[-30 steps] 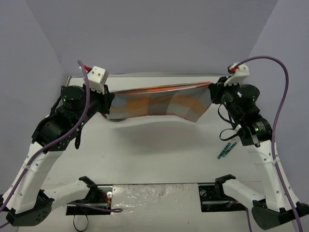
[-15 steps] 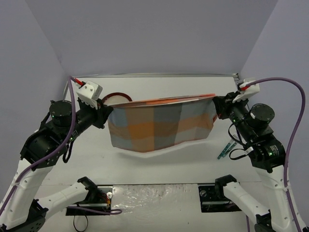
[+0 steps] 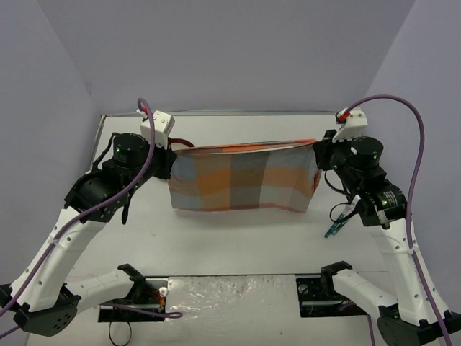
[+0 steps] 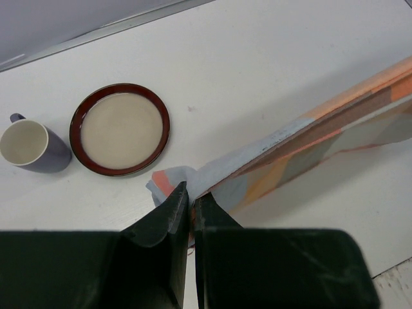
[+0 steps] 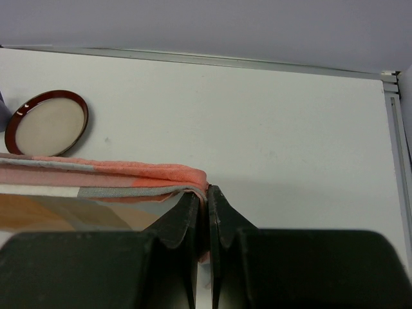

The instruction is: Set the dinner table for one person

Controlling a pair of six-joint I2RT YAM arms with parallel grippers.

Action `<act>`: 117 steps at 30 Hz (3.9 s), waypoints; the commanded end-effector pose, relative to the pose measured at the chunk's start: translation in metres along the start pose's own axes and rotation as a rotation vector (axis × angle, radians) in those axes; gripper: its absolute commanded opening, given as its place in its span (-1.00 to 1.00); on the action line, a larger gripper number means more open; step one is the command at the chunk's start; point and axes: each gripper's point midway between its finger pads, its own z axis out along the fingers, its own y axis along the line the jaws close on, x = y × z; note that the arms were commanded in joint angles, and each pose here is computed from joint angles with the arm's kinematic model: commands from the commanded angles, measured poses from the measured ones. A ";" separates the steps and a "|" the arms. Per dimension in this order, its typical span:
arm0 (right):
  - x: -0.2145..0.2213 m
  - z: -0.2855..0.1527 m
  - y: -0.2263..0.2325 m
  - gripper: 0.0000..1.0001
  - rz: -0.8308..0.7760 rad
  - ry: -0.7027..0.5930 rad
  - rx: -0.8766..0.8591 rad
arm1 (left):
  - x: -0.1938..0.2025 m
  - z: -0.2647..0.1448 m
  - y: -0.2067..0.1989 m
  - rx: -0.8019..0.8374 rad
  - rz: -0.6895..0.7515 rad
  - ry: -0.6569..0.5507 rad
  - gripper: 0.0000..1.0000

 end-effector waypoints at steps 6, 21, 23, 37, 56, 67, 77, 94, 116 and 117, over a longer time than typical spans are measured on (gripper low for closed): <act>-0.044 -0.022 -0.016 -1.00 -0.024 -0.161 0.075 | -0.041 -0.017 0.016 -0.070 -0.015 -0.176 -1.00; -0.041 -0.067 0.000 -1.00 -0.002 -0.240 -0.034 | -0.005 -0.050 0.000 0.078 0.031 -0.176 -1.00; -0.036 -0.059 -0.003 -1.00 0.054 -0.218 -0.007 | -0.001 -0.037 0.000 0.068 0.024 -0.156 -1.00; 0.066 0.100 -0.064 -1.00 0.172 0.160 0.374 | 0.053 0.172 0.043 -0.289 -0.038 0.111 -1.00; 0.135 0.203 -0.153 -1.00 -0.010 0.308 0.417 | 0.087 0.309 0.031 -0.247 -0.022 0.221 -1.00; 0.117 0.263 -0.206 -0.56 -0.064 0.296 0.469 | 0.066 0.352 0.048 -0.256 -0.100 0.168 -0.27; 0.060 0.233 -0.203 0.76 0.001 0.216 0.517 | -0.021 0.306 0.057 -0.219 -0.130 0.016 0.84; 0.188 0.145 -0.110 0.94 0.293 0.419 0.357 | 0.081 0.190 -0.021 -0.014 -0.339 0.202 0.94; 0.302 0.155 -0.104 0.96 0.377 0.619 0.421 | 0.203 0.270 -0.068 -0.093 -0.362 0.425 0.93; 0.304 0.157 -0.105 0.96 0.374 0.625 0.422 | 0.209 0.271 -0.066 -0.108 -0.362 0.438 0.93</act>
